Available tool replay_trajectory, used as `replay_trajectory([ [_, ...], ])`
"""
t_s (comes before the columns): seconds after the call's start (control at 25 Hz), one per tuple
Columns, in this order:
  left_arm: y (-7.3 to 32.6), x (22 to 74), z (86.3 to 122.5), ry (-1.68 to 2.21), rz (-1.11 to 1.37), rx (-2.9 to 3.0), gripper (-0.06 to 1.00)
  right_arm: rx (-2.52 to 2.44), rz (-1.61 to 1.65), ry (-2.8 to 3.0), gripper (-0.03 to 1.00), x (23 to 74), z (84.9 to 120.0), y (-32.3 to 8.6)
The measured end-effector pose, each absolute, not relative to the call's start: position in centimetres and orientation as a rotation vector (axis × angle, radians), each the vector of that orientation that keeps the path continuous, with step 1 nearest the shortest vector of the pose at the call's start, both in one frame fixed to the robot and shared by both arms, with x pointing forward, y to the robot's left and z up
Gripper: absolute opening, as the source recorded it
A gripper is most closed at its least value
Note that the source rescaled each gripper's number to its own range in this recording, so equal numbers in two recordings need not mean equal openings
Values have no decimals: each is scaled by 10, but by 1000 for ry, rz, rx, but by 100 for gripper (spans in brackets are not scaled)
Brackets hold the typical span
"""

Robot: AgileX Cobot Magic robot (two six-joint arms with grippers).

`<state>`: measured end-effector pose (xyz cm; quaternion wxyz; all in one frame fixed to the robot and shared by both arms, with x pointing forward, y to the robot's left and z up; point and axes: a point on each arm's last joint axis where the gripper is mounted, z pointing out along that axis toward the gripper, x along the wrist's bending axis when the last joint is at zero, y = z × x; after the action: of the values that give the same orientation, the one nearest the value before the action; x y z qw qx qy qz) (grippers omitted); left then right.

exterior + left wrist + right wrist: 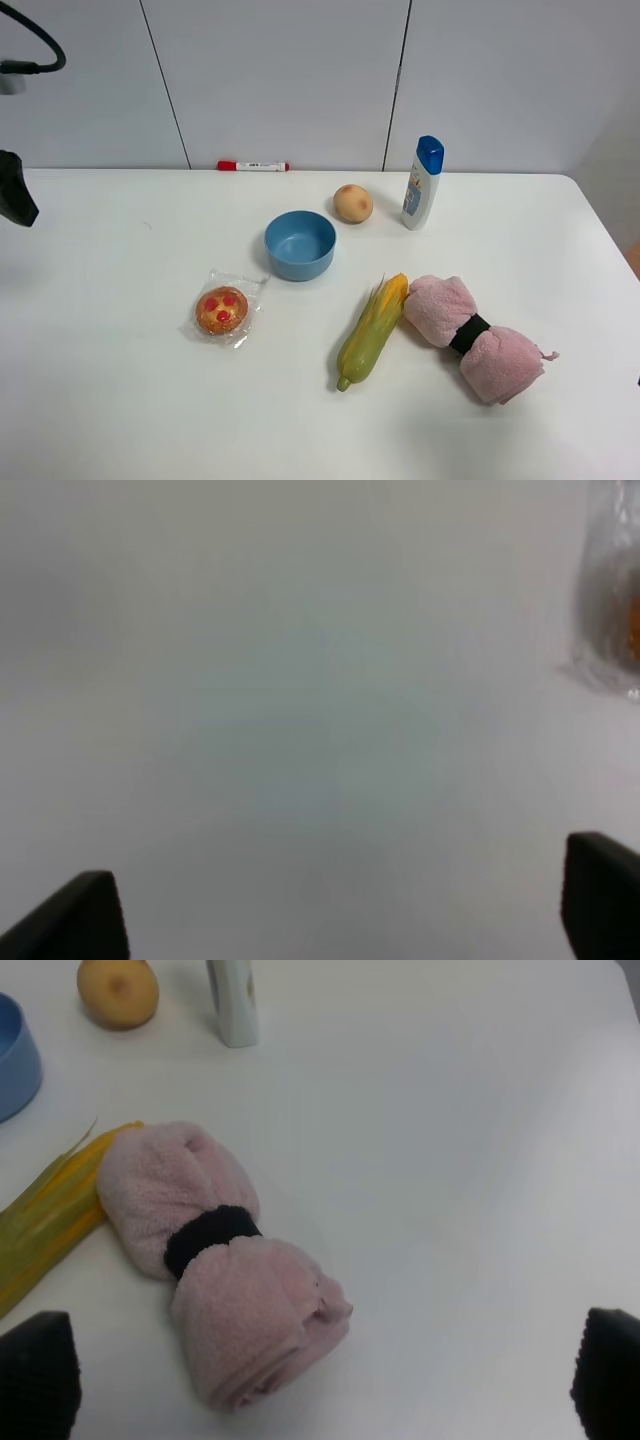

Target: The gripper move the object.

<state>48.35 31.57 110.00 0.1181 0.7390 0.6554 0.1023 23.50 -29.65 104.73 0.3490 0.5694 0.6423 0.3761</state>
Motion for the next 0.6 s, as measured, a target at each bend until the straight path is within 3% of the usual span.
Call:
replay_trajectory([
  [0.28, 310, 411, 1103, 1873, 391, 2115, 87, 1476, 975, 1664, 100, 235, 1047, -297],
  [0.6, 305, 354, 1080, 1827, 488, 2061, 87, 1476, 975, 1664, 100, 235, 1047, -297],
])
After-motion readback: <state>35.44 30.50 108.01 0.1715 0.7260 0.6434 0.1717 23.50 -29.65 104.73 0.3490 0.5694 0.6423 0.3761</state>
